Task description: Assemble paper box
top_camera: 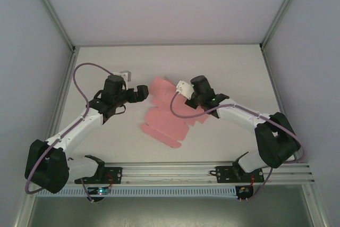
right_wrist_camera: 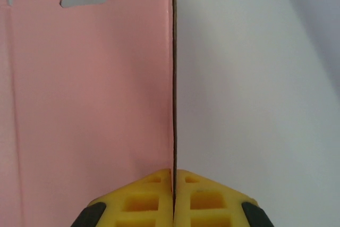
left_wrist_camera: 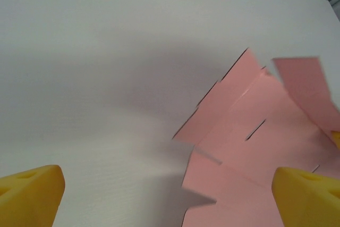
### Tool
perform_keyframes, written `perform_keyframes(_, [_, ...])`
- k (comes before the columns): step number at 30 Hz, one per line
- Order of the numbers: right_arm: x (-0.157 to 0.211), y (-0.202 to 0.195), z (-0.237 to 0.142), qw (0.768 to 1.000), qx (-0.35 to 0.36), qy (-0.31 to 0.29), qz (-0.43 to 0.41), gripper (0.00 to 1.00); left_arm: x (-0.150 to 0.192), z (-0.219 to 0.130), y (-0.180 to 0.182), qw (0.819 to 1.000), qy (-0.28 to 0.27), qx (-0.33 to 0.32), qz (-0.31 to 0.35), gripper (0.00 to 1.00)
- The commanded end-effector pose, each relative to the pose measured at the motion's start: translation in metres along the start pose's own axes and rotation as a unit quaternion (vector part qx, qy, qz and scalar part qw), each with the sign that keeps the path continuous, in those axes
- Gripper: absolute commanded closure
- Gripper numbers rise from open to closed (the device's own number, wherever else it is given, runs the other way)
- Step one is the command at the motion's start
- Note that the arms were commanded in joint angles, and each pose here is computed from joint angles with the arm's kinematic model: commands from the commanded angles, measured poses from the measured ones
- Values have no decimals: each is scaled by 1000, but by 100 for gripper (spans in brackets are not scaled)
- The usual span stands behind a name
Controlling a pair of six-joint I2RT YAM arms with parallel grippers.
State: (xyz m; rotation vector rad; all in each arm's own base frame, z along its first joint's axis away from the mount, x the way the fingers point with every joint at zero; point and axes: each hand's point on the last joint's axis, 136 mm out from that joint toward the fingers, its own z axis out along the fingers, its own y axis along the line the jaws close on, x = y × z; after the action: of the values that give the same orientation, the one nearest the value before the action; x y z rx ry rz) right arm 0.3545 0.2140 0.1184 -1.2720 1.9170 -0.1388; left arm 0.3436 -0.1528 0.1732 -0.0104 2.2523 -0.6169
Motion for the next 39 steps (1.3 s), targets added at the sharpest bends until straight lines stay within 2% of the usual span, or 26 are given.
perform_keyframes(1, [-10,-21,3,992,89,-8,-88,100,-11,0,-28,997,-6,61,49,0])
perform_keyframes(3, [-14,-23,4,989,100,-22,-105,100,-11,1,-43,993,-3,95,71,0])
perform_keyframes(5, [-13,-12,8,986,73,-31,-145,100,-16,2,-54,989,-3,113,96,0])
perform_keyframes(9, [-16,7,13,984,25,-41,-173,100,-38,10,-55,991,-2,88,101,0])
perform_keyframes(11, [-17,8,14,984,17,-44,-169,100,-40,16,-60,987,10,95,129,0])
perform_keyframes(12, [-18,10,13,985,11,-50,-165,100,-35,17,-68,978,23,122,169,0])
perform_keyframes(14, [-19,11,11,986,-8,-62,-153,100,-17,15,-88,942,50,199,264,0])
perform_keyframes(17, [-20,9,7,987,-21,-68,-146,100,-14,21,-90,915,54,214,337,0])
perform_keyframes(20, [-18,8,3,987,-28,-65,-146,100,-1,28,-89,891,104,235,374,2])
perform_keyframes(24, [-17,14,-1,986,-50,-70,-144,100,11,38,-93,861,159,270,401,17])
perform_keyframes(30, [-19,10,-4,988,-55,-73,-127,100,26,50,-96,827,223,281,433,32])
perform_keyframes(36, [-16,6,-1,990,-63,-60,-111,100,37,49,-102,814,225,299,444,35])
perform_keyframes(39, [-16,5,0,990,-64,-58,-108,100,37,53,-100,816,226,283,451,39])
